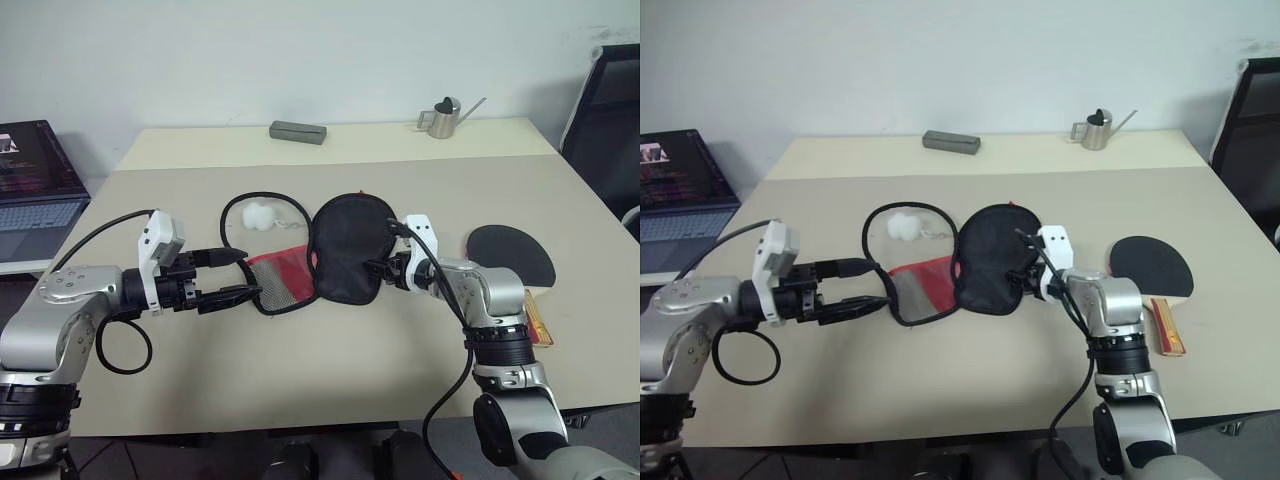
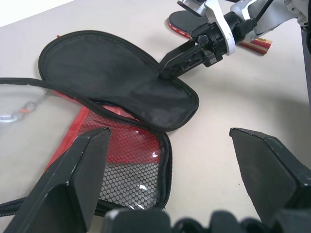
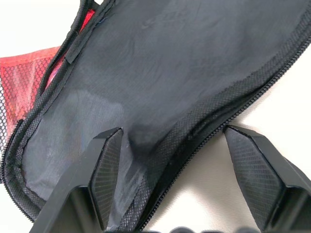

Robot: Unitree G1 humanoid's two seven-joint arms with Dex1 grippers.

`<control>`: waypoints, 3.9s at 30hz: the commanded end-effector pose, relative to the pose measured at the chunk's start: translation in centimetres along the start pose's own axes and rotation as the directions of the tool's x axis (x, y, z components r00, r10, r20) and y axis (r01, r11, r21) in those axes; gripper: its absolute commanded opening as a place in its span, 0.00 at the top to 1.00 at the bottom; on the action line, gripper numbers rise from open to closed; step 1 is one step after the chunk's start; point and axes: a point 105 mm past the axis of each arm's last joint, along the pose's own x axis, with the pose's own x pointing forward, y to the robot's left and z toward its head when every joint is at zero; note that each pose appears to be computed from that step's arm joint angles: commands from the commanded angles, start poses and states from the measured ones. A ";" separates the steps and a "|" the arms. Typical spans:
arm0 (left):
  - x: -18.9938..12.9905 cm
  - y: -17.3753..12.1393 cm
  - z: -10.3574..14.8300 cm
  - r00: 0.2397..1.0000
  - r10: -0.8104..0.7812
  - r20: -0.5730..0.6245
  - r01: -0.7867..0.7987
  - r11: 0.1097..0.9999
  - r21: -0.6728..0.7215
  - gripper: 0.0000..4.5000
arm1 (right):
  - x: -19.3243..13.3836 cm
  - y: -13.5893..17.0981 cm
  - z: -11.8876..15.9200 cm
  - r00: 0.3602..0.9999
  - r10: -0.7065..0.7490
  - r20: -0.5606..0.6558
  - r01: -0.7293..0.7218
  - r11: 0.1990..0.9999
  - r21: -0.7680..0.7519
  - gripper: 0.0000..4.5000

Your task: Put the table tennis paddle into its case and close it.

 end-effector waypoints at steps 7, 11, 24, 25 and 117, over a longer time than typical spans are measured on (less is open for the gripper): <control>-0.3 0.0 0.8 1.000 0.017 0.018 -0.017 0.999 0.041 0.05 | 0.1 1.1 0.5 0.999 0.041 0.025 -0.041 0.999 -0.020 0.48; -0.3 -0.1 0.8 1.000 0.015 0.018 -0.016 0.999 0.038 0.05 | 0.0 1.1 0.6 0.999 0.041 0.026 -0.040 0.999 -0.021 0.80; 0.1 -1.3 0.3 0.999 -0.034 0.002 0.034 0.999 0.020 0.05 | -0.6 -1.3 0.9 1.000 0.009 -0.023 -0.011 0.996 -0.090 0.99; 0.1 -1.3 0.3 0.999 -0.036 0.002 0.036 0.999 0.020 0.05 | -0.7 -1.7 1.1 1.000 -0.001 -0.024 -0.001 0.994 -0.106 0.99; 9.0 -2.2 7.2 0.960 -0.278 0.028 0.262 0.931 0.255 0.05 | -19.9 -13.5 -8.9 0.832 -0.548 0.087 0.549 0.836 0.012 0.01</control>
